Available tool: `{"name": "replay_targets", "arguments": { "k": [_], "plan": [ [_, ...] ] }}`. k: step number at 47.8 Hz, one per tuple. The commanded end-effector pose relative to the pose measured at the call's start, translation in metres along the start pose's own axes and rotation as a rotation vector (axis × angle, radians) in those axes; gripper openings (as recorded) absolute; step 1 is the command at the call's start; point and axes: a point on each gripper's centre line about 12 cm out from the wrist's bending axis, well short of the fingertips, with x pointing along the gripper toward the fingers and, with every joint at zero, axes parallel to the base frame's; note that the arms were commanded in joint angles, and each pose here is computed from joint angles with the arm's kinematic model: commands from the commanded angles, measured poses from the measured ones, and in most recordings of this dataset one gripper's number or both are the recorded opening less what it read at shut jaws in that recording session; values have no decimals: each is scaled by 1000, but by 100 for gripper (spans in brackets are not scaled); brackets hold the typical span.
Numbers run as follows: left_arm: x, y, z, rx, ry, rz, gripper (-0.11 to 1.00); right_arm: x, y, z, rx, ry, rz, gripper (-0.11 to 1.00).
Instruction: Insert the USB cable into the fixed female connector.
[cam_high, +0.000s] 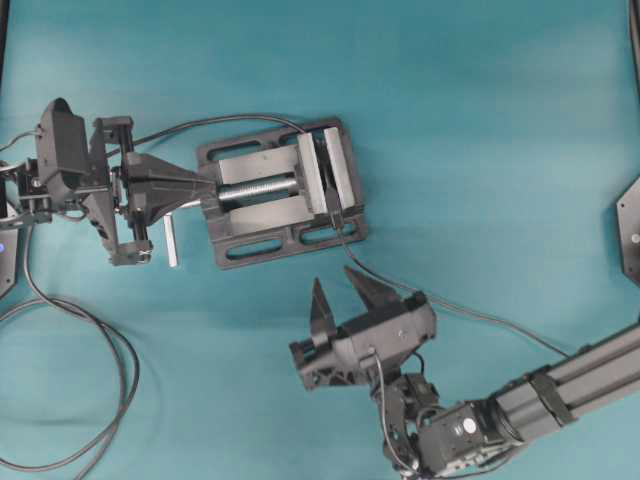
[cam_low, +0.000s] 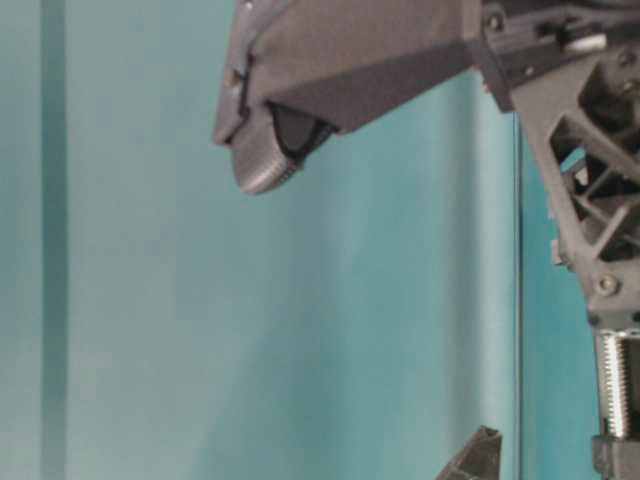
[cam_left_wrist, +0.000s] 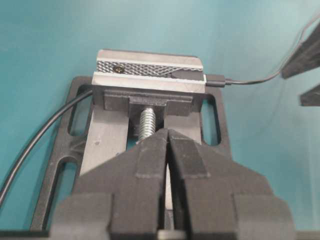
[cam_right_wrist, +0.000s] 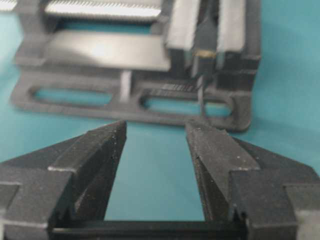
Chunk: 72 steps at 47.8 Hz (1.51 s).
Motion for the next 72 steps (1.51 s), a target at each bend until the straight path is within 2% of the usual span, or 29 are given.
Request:
{"name": "replay_targets", "arguments": {
  "k": [1,9,20,28,37,43,56,67,72],
  "plan": [
    [1,-1,8,-6,-30,-6,2,-19,2,23,45,14,42,59],
    [0,-1,7,-11,-24,-6,2,-21,-17,30,14,14,48,59],
    [-1,-2,9,-11,-35,-9,2,-19,-38,35,-23,40,98,59],
    [-1,-2,10,-10,-38,-9,2,-17,-47,34,-55,61,167,60],
    [-1,-2,10,-5,-38,-9,2,-18,-50,32,-99,80,285,60],
    [-2,-2,10,-4,-38,-7,2,-18,-57,34,-117,91,321,60],
    [-1,-2,10,-4,-38,-9,2,-22,-85,38,-100,90,359,60],
    [-3,-2,6,-5,-26,-8,2,-24,-109,50,-57,107,484,59],
    [-5,-2,2,-8,-12,-9,2,-23,-123,50,-68,130,539,59]
  ]
}}
